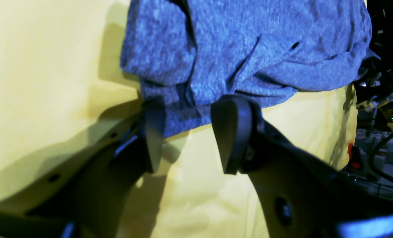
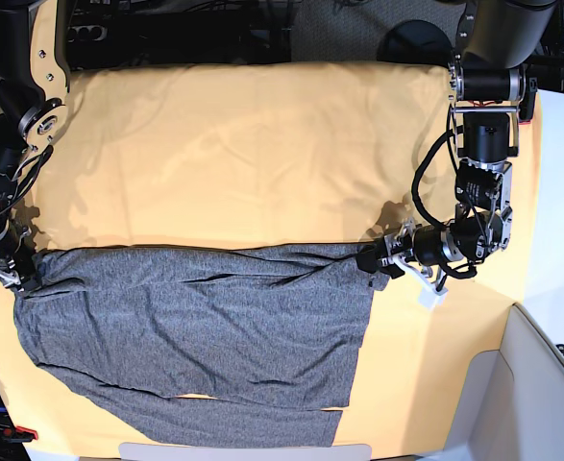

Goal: Fold the T-shirt properly
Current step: 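Keep pinching the folded edge of the grey shirt with both grippers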

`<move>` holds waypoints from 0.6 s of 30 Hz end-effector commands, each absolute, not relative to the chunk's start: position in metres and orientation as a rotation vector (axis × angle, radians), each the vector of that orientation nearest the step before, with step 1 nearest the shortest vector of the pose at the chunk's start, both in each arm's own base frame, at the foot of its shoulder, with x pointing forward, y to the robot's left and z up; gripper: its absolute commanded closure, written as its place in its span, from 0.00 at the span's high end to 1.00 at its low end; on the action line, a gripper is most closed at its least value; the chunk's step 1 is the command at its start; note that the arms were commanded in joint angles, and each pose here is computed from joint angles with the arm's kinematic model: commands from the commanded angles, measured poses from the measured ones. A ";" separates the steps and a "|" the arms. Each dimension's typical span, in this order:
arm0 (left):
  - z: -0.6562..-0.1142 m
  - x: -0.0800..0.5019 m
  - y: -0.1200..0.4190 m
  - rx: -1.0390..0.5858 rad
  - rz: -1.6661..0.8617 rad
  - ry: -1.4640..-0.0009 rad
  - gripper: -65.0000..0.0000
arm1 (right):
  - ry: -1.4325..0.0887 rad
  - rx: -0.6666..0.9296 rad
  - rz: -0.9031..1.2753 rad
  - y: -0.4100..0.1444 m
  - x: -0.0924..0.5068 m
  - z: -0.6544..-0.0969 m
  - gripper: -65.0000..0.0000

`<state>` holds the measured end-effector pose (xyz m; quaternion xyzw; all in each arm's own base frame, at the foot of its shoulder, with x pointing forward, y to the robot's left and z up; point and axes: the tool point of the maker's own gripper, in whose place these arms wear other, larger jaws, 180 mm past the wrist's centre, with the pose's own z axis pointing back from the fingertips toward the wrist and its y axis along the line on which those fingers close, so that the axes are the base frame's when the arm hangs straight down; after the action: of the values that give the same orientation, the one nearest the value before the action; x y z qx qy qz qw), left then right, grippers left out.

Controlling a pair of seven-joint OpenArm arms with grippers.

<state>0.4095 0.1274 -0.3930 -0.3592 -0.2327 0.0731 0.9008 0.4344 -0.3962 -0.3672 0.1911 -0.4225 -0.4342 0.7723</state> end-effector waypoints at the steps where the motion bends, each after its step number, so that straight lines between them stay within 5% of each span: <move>1: -0.380 0.419 0.131 -0.740 0.136 -0.518 0.40 | -0.970 0.407 -0.945 -0.408 0.443 -0.348 0.51; 6: -0.380 0.419 0.132 -0.740 0.137 -0.517 0.40 | -0.945 0.403 -0.946 -0.402 0.437 -0.360 0.50; 13: -0.379 0.420 0.139 -0.726 0.143 -0.525 0.40 | -0.913 0.355 -0.918 -0.403 0.429 -0.371 0.08; 18: -0.378 0.422 0.142 -0.723 0.148 -0.528 0.40 | -0.904 0.339 -0.907 -0.403 0.427 -0.373 0.06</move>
<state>0.4095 0.1371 -0.3936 -0.3509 -0.2368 0.0767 0.9027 0.4227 -0.3975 -0.3830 0.1616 -0.4161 -0.4247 0.7876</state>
